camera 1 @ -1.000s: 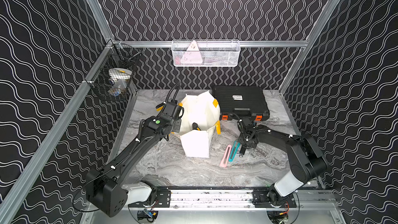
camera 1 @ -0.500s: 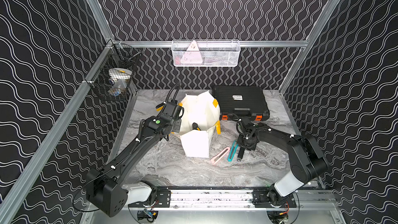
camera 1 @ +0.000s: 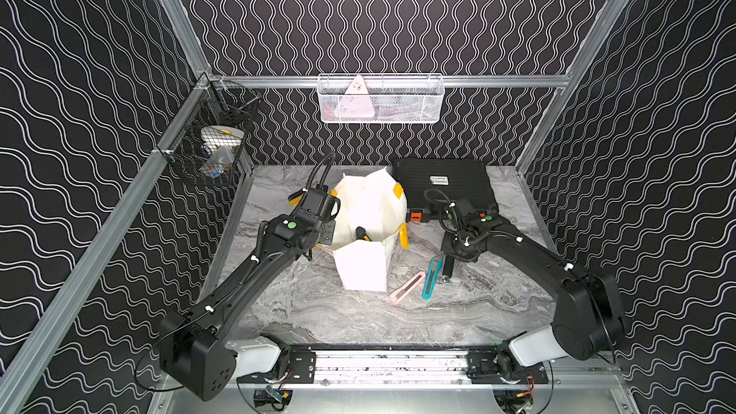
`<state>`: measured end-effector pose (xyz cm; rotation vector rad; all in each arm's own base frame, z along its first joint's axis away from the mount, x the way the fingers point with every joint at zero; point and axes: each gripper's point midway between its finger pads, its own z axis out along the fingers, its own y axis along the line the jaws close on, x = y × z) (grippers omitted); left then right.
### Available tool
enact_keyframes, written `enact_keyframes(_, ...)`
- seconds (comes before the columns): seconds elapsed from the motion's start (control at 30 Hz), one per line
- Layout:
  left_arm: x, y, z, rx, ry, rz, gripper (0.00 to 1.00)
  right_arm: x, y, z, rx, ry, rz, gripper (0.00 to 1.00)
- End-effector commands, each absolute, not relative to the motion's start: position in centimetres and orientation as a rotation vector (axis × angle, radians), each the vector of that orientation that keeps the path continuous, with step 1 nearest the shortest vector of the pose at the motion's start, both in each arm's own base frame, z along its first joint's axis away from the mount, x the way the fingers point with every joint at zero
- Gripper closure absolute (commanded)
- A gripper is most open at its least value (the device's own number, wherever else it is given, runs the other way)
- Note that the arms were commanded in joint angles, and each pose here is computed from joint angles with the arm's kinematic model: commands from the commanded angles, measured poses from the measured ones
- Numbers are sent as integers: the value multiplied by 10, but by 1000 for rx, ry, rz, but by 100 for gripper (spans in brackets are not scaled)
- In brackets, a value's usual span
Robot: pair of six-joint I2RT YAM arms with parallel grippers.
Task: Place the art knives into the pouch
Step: Pick up the utility knife at the center of the board, then place the utility knife in the pouch.
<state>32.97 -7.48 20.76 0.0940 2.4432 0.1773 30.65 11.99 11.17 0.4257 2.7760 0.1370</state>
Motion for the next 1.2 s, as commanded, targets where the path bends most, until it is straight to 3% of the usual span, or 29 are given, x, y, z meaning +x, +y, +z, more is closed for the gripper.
enact_keyframes(0.0,331,-77,207,102,2440,168,100,315,121,145,380,2720,153,74)
enact_keyframes(0.3,332,-78,206,104,2441,163,100,347,156,233,277,2533,372,75)
enact_keyframes(0.77,332,-78,205,106,2445,164,100,371,269,338,7,2339,588,75)
enact_keyframes(1.17,331,-78,204,106,2446,162,100,381,343,330,-122,2351,700,74)
